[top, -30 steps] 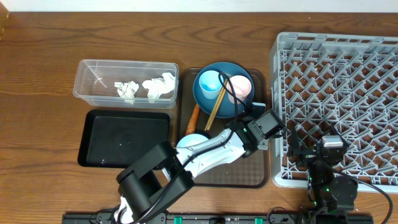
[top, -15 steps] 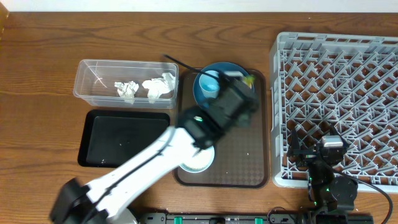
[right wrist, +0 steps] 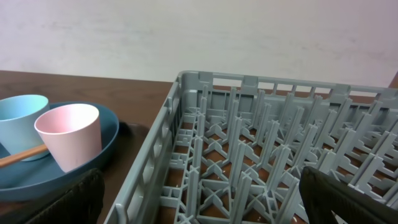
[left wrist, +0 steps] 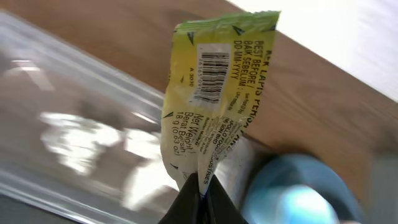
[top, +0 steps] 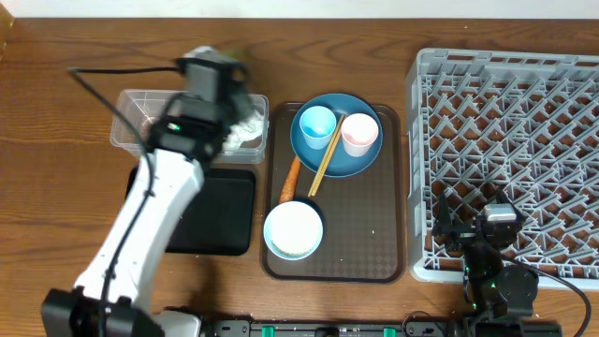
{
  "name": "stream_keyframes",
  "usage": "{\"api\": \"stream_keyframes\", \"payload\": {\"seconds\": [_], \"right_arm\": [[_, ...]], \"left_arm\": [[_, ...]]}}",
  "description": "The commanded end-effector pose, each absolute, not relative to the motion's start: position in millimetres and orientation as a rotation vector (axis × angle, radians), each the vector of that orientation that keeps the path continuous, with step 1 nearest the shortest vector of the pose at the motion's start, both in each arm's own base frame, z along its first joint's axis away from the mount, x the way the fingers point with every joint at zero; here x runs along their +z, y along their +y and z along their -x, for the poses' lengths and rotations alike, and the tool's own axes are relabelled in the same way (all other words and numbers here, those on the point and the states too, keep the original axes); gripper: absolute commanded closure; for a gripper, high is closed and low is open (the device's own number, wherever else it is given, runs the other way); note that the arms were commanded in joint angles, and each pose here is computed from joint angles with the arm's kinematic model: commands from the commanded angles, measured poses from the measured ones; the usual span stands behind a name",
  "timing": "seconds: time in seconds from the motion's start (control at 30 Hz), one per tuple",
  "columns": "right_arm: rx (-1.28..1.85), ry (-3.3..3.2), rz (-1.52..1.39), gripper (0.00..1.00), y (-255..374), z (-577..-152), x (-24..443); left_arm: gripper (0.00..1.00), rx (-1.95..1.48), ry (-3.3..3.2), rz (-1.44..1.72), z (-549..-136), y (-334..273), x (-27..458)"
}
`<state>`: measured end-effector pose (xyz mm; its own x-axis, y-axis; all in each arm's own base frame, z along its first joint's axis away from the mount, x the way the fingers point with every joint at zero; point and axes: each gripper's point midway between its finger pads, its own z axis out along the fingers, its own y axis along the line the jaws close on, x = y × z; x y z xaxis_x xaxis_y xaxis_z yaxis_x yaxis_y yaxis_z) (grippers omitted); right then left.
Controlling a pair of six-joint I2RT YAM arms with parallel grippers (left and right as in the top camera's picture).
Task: Sort waste into correct bins and load items into the dishwasher rack
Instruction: 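Carry yellow wrapper with left gripper into the clear bin and release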
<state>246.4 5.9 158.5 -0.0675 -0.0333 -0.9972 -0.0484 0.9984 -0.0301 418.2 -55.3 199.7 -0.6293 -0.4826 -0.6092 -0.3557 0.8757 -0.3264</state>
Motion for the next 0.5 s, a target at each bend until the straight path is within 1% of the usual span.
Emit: {"api": "stream_keyframes", "payload": {"seconds": [0.0, 0.13, 0.27, 0.3, 0.33, 0.37, 0.43, 0.47], "right_arm": [[0.014, 1.639, 0.045, 0.01, 4, -246, 158], [0.015, 1.639, 0.045, 0.01, 4, -246, 158], [0.014, 1.639, 0.045, 0.01, 4, -246, 158], [0.014, 1.639, 0.045, 0.01, 4, -246, 158], [0.014, 1.639, 0.045, 0.01, 4, -246, 158], [0.014, 1.639, 0.045, 0.01, 4, -246, 158], [0.014, 1.639, 0.045, 0.01, 4, -246, 158], [0.014, 1.639, 0.045, 0.01, 4, -246, 158]], "left_arm": [[0.94, -0.13, 2.354, 0.7, -426, -17, 170], [0.94, -0.077, 2.396, 0.781, -437, 8, 132], [0.92, -0.097, 2.409, 0.804, -444, 13, 117], [0.89, -0.106, 2.41, 0.804, -444, 13, 117], [0.85, -0.107, 2.408, 0.802, -444, 13, 118], [0.83, -0.109, 2.403, 0.802, -444, 13, 120], [0.73, -0.11, 2.4, 0.8, -443, 13, 124], [0.63, -0.11, 2.403, 0.801, -440, 13, 125]]}}
